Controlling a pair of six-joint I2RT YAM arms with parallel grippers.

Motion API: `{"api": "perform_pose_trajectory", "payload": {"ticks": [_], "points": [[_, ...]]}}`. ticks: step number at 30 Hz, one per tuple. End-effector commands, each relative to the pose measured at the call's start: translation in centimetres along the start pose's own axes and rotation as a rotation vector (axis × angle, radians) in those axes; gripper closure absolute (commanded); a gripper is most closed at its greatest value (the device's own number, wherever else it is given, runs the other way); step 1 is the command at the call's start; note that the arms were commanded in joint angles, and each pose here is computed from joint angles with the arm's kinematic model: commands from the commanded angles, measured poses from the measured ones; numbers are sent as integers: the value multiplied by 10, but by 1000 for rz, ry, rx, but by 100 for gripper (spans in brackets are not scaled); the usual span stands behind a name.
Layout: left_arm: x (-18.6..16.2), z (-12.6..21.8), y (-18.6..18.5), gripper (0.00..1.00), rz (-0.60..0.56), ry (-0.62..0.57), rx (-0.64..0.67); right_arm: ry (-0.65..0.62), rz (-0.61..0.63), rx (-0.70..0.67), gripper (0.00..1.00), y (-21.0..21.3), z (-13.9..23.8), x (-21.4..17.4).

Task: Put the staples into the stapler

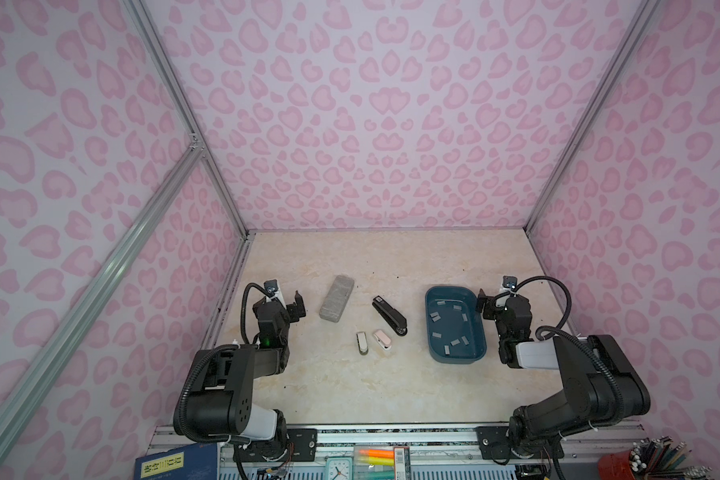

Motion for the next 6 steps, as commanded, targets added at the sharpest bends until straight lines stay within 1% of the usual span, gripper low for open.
{"api": "perform_pose_trajectory", "payload": {"ticks": [1, 6], "points": [[11, -1, 0, 2, 11, -49, -3, -17, 0, -17, 1, -2, 0, 4], [11, 0, 0, 3, 12, -52, -3, -17, 1, -17, 1, -2, 0, 4]]}}
Point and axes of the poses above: each gripper's point midway between its finger pads, its own z axis back along the fingers, its own y axis along the line the jaws close on, x = y × z, the point moved 3 cm from there along z, back along the fingers, and after that the axes turned 8 degrees about -z, right-handed, at the moved point
